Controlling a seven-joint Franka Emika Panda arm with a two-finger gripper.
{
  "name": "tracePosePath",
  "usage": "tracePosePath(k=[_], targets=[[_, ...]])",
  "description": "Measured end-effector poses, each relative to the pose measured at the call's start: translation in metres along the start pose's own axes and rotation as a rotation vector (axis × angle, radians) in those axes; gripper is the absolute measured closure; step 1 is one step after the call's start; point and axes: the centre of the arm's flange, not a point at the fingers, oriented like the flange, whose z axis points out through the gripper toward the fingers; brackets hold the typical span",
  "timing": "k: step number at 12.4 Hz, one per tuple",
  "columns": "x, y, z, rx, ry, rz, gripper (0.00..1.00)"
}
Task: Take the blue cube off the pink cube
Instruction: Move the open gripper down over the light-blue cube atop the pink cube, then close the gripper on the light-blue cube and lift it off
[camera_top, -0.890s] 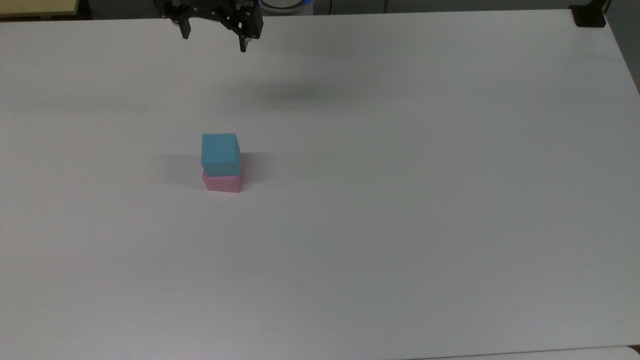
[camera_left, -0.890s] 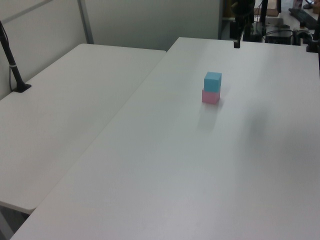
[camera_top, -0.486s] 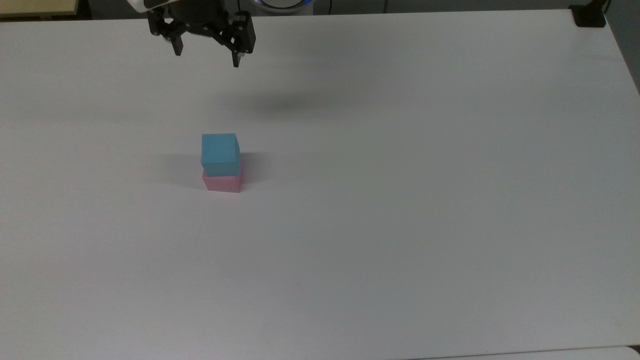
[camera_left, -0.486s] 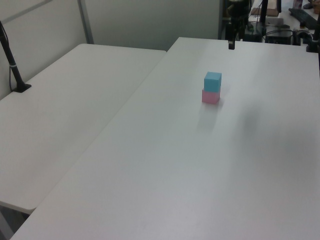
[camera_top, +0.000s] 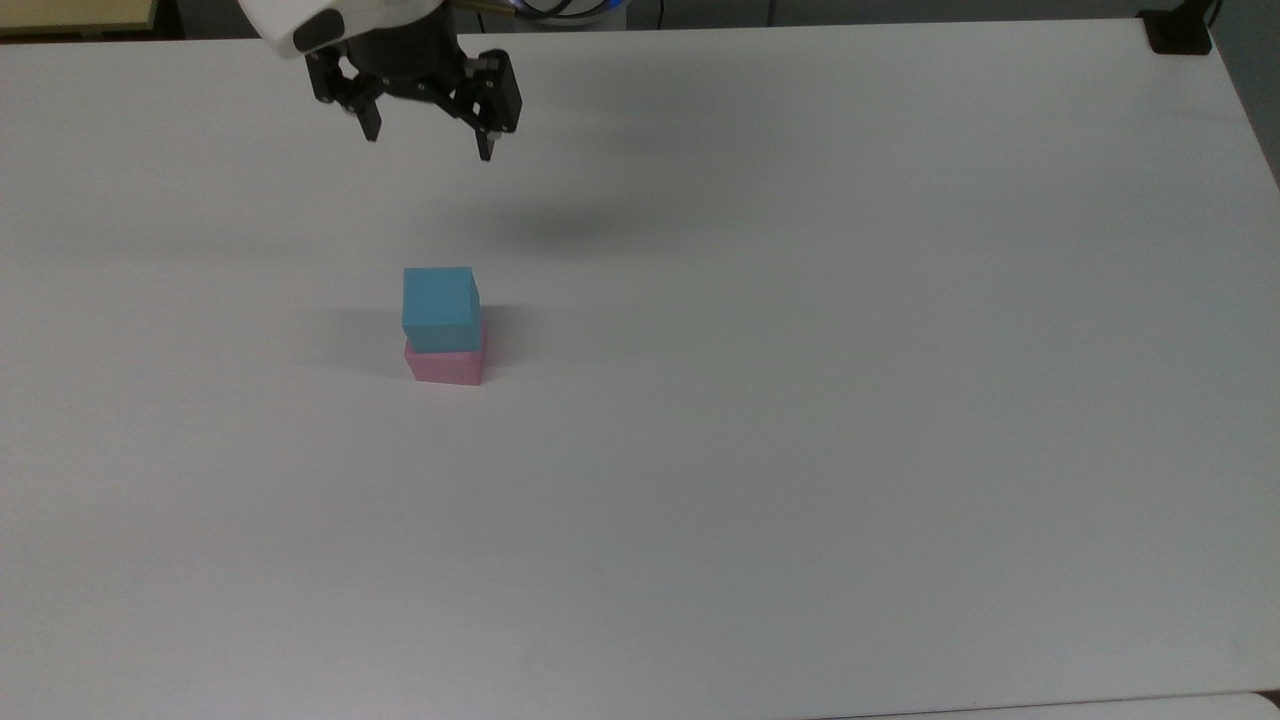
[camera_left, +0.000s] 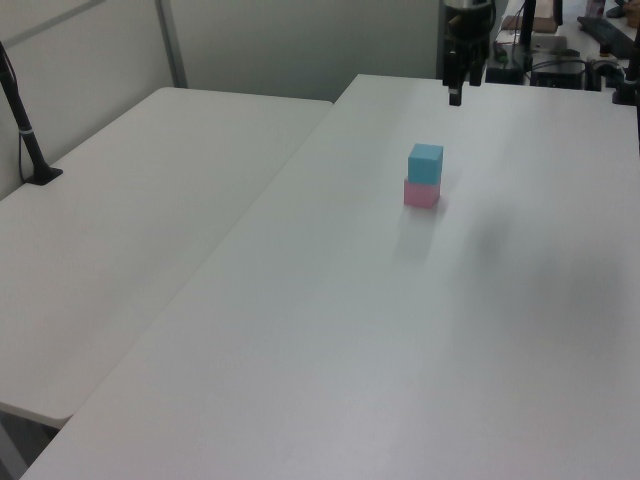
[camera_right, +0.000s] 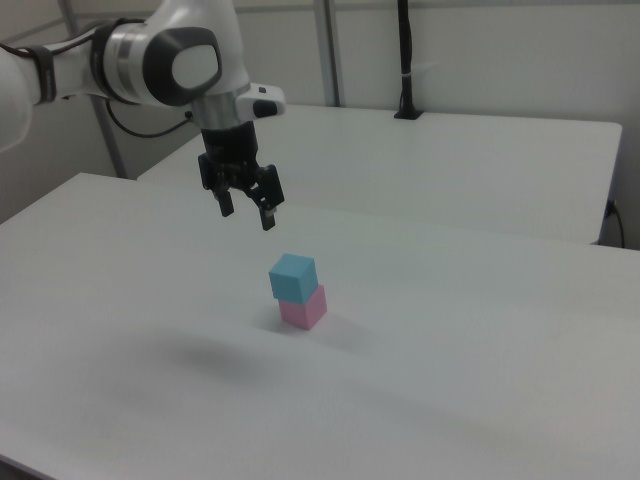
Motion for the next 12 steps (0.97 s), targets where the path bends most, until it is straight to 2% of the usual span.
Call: tracePosePath(k=[4, 8, 11, 12], targets=[[0.03, 0.001, 0.044, 0.006, 0.039, -0.009, 0.0], [0.063, 0.008, 0.125, -0.008, 0.026, -0.101, 0.0], [0.07, 0.005, 0.158, -0.011, 0.004, -0.138, 0.0], [0.071, 0.004, 0.161, -0.012, 0.005, -0.143, 0.04]])
